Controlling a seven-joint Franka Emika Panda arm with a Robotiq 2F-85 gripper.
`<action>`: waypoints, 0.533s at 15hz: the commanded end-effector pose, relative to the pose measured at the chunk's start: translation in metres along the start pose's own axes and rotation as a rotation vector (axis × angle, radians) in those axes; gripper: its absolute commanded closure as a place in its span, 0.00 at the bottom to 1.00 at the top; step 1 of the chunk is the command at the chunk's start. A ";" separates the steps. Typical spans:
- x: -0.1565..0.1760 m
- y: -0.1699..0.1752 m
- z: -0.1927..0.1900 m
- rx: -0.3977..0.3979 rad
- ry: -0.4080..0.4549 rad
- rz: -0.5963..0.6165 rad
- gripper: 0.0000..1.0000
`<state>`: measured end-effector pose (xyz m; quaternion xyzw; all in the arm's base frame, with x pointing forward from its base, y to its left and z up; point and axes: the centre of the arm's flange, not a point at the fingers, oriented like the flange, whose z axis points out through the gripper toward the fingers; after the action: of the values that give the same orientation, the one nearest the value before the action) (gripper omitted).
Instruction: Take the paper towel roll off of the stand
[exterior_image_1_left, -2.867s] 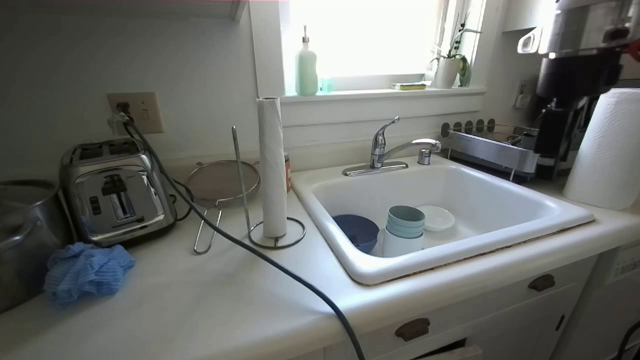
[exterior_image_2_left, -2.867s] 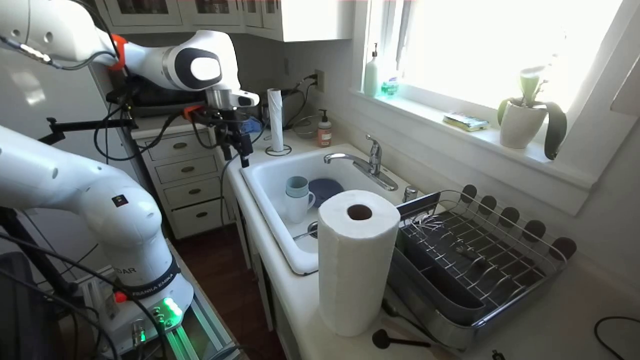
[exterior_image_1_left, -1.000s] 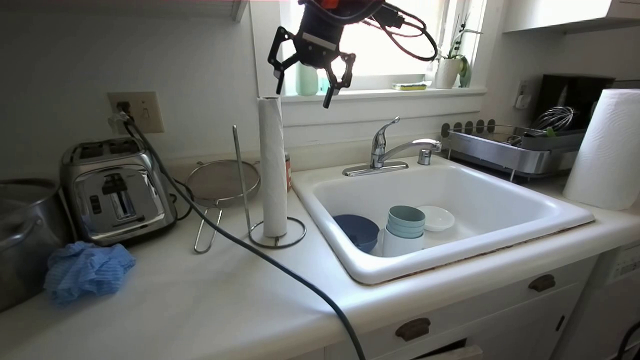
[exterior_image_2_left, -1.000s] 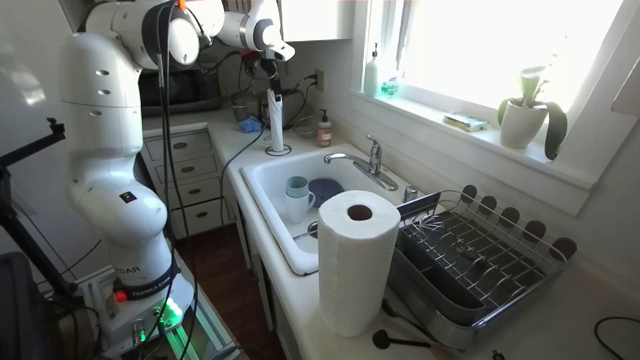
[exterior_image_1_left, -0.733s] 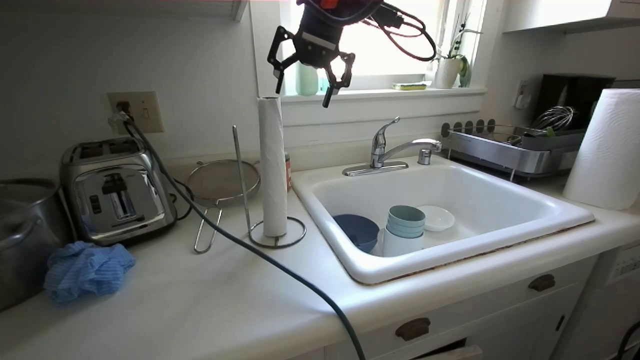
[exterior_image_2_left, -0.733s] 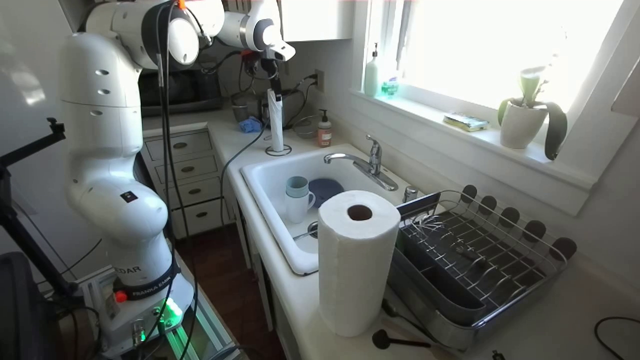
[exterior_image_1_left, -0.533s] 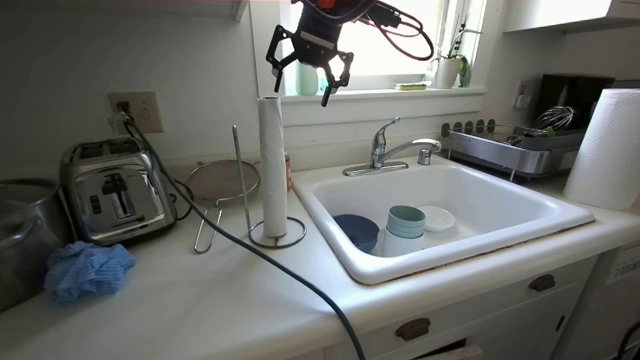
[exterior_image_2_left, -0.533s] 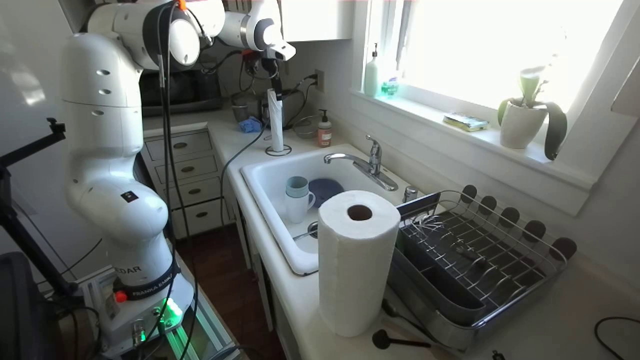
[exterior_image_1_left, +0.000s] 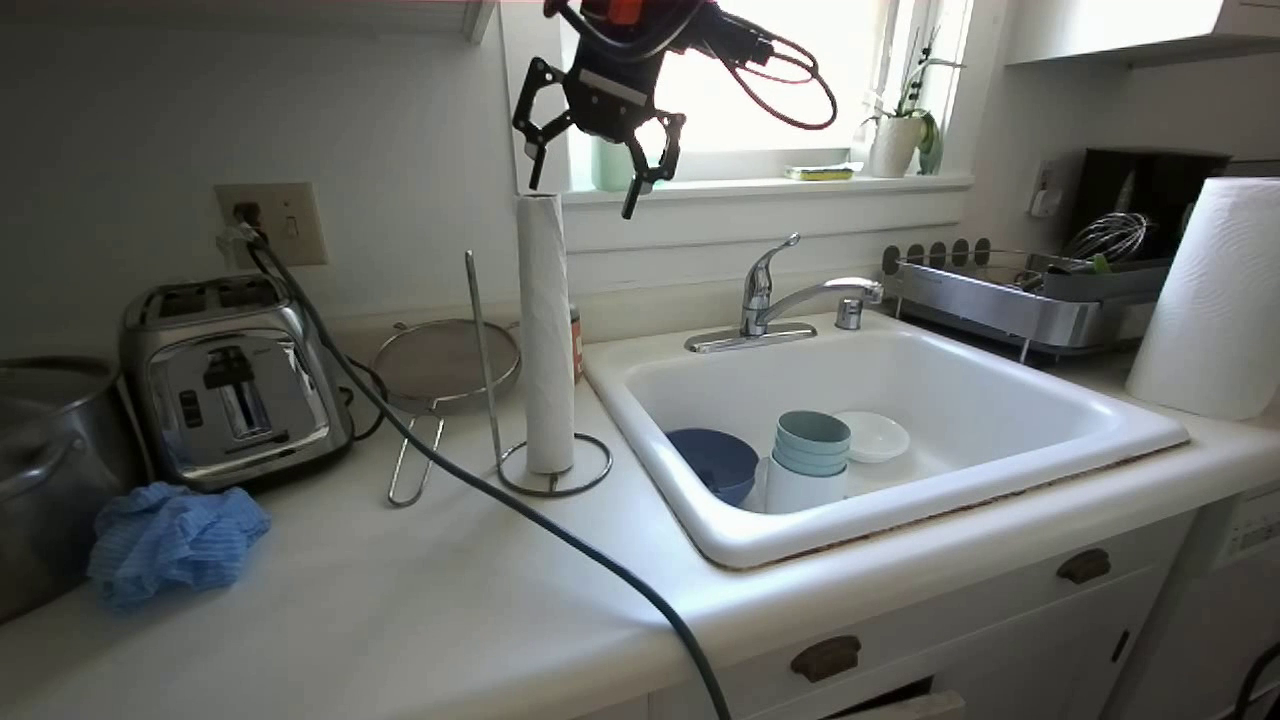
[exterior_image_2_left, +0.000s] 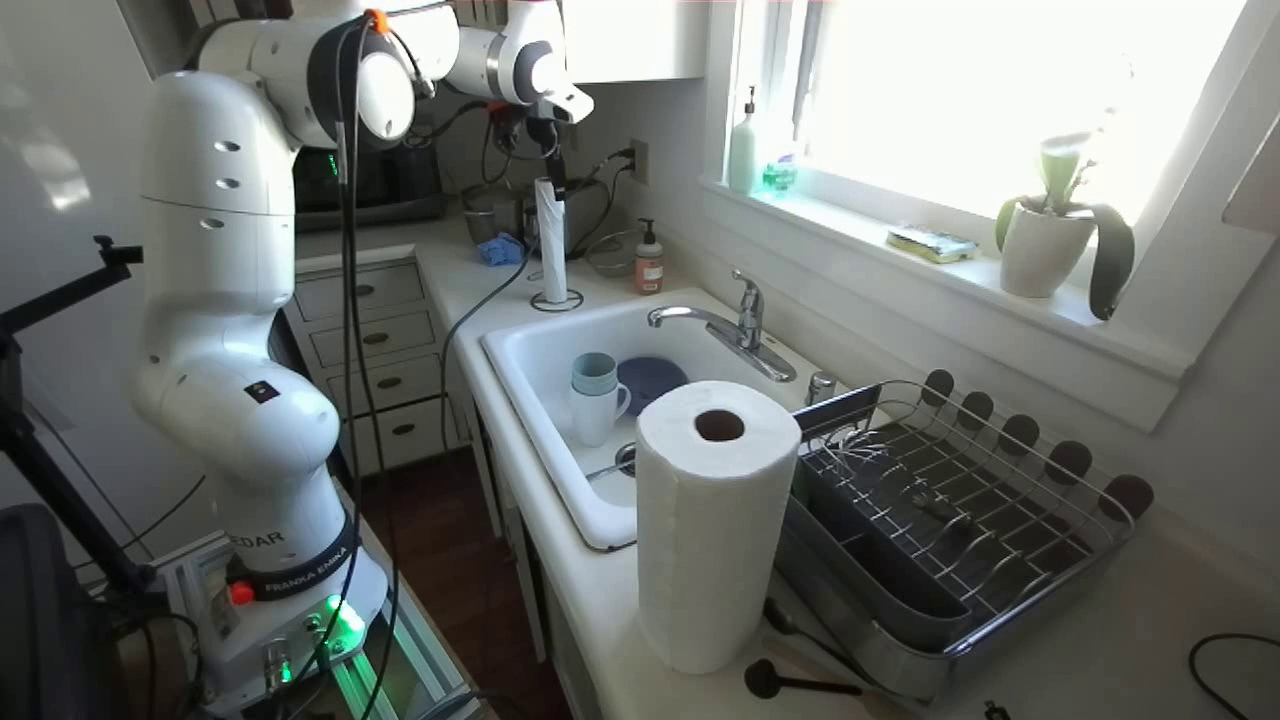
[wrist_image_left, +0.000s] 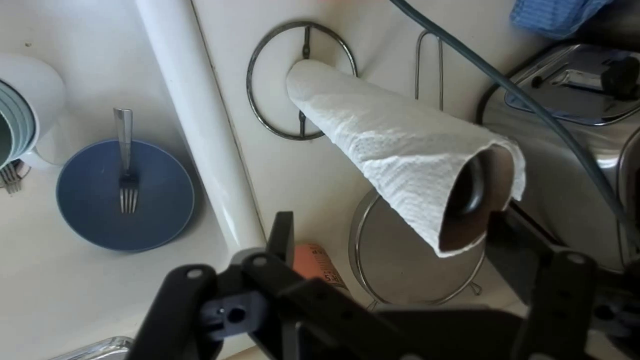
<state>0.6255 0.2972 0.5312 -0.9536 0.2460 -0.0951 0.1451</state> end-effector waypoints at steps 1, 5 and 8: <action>0.007 -0.013 0.004 0.015 -0.003 0.047 0.14; 0.009 -0.016 -0.001 0.016 -0.008 0.072 0.32; 0.009 -0.018 -0.007 0.020 -0.009 0.083 0.34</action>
<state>0.6331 0.2997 0.5362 -0.9465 0.2675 -0.0957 0.1531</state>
